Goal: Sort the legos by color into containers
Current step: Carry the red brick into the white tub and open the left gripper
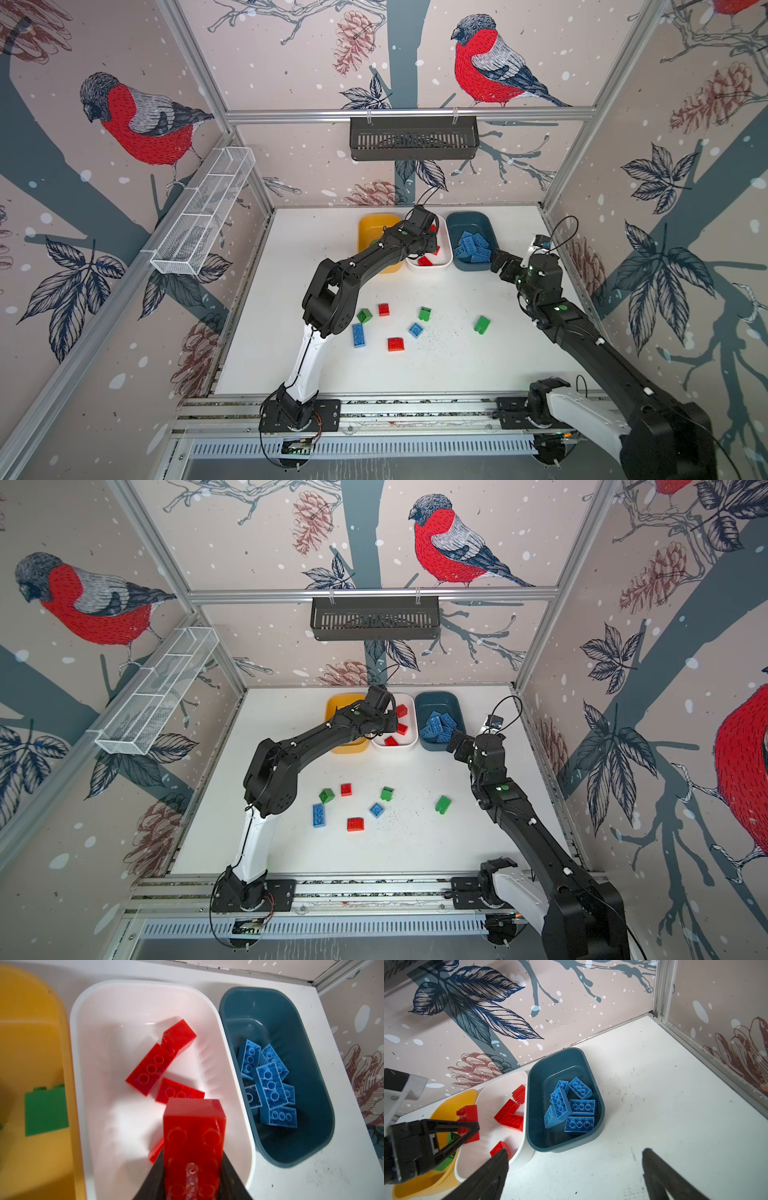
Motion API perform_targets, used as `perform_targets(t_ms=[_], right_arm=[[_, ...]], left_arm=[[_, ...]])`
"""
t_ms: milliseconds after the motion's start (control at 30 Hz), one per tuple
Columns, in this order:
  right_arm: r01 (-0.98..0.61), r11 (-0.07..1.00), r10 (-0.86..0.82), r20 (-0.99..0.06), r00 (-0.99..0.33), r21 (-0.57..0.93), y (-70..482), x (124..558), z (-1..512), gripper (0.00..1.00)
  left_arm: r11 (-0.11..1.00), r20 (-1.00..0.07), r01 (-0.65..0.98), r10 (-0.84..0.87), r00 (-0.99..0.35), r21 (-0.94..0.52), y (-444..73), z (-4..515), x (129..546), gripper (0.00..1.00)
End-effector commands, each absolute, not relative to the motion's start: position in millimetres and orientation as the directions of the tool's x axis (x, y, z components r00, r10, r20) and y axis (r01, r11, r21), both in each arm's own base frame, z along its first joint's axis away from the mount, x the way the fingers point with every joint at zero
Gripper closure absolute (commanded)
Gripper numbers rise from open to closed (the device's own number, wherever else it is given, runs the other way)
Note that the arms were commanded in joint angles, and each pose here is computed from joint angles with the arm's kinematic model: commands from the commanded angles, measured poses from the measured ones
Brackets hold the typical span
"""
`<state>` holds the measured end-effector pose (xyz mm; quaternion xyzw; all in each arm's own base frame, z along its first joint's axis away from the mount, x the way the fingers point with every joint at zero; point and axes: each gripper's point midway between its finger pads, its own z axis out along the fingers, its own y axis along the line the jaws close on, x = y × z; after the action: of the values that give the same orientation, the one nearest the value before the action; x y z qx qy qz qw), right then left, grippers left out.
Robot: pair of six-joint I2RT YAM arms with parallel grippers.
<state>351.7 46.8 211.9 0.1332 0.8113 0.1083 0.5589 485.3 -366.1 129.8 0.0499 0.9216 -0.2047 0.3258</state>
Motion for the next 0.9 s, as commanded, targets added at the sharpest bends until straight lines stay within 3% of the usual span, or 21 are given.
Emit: perform_targets(t_ms=[0, 100, 167, 400, 667, 867], right_arm=[[0.131, 0.932, 0.362, -0.879, -0.310, 0.337, 40, 350, 215, 0.00], [0.141, 0.931, 0.365, -0.881, -0.302, 0.337, 37, 348, 216, 0.01], [0.148, 0.930, 0.366, -0.881, -0.300, 0.336, 36, 347, 216, 0.00], [0.117, 0.933, 0.361, -0.884, -0.296, 0.342, 39, 342, 214, 0.01], [0.019, 0.929, 0.356, -0.878, -0.321, 0.370, 59, 344, 216, 0.00], [0.002, 0.915, 0.385, -0.868, -0.314, 0.404, 66, 345, 214, 0.01]], left_arm=[[0.897, -0.653, 0.271, -0.025, -0.757, -0.349, -375, 141, 506, 0.80], [0.901, -0.653, 0.285, 0.003, -0.758, -0.328, -380, 138, 516, 0.75], [0.904, -0.646, 0.280, 0.007, -0.764, -0.322, -382, 136, 518, 0.65], [0.900, -0.652, 0.297, 0.020, -0.758, -0.318, -376, 149, 507, 0.20], [0.908, -0.662, 0.312, 0.053, -0.747, -0.279, -364, 159, 461, 0.04], [0.929, -0.606, 0.299, 0.112, -0.788, -0.217, -357, 130, 405, 0.03]])
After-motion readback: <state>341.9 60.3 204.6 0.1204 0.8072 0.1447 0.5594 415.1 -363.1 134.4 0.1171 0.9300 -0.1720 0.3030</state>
